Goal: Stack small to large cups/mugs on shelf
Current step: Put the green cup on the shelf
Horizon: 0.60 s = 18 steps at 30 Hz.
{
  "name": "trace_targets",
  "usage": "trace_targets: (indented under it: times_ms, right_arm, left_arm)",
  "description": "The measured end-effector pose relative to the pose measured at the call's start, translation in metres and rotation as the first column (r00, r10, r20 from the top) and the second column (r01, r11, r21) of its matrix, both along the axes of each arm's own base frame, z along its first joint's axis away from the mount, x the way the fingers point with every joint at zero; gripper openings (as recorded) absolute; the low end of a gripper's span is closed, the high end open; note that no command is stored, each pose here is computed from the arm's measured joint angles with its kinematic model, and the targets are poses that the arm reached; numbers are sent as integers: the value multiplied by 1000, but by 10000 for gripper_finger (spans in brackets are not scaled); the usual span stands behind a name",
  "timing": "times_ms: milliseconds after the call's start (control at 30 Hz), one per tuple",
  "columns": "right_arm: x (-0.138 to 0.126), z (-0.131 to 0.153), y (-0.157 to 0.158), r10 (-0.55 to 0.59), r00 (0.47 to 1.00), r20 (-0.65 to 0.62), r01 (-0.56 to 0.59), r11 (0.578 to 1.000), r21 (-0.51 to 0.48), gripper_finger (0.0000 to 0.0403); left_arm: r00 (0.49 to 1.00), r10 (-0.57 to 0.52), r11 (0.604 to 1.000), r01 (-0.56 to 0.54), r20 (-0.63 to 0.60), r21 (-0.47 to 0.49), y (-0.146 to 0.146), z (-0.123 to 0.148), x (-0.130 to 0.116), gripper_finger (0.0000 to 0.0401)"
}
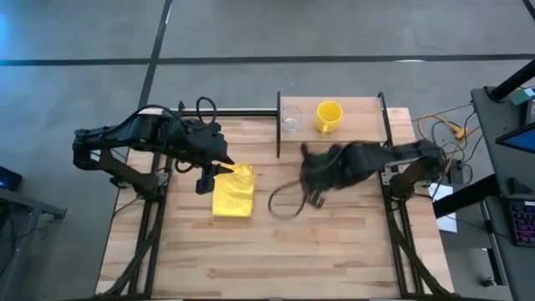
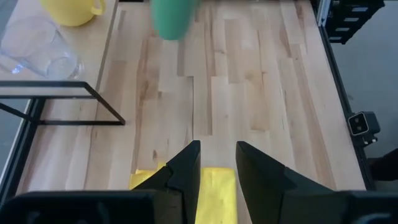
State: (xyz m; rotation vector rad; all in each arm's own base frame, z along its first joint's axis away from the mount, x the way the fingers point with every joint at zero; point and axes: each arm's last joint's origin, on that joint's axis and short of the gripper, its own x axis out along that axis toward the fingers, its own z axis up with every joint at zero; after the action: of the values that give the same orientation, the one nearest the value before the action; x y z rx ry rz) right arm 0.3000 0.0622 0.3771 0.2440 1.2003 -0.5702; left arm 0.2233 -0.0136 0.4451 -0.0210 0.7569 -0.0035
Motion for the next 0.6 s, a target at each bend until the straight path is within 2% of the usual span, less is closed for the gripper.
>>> trace_targets:
  times_ms: [133, 233, 333, 500, 600]
  right_arm:
    - [-22, 17, -38, -88, 994, 70, 92, 994, -53, 9]
    - [-51, 25, -69, -188, 978, 93, 193, 980, -51, 9]
    - [-77, 27, -94, -313, 942, 122, 317, 948, -22, 9]
    - [-121, 25, -117, -452, 881, 137, 453, 891, 22, 9]
    - [-136, 21, -124, -486, 864, 132, 488, 873, 22, 9]
  left_arm:
    - [1000, 2, 1000, -2, -4, -2, 0, 0, 0, 89]
    - [1000, 6, 1000, -5, 2, -6, 0, 0, -2, 89]
    - [1000, 6, 1000, -6, 4, -7, 0, 1, -2, 89]
    - [1000, 5, 1000, -5, 4, -7, 0, 1, -2, 89]
    - [1000, 5, 1000, -5, 1, -7, 0, 0, -2, 89]
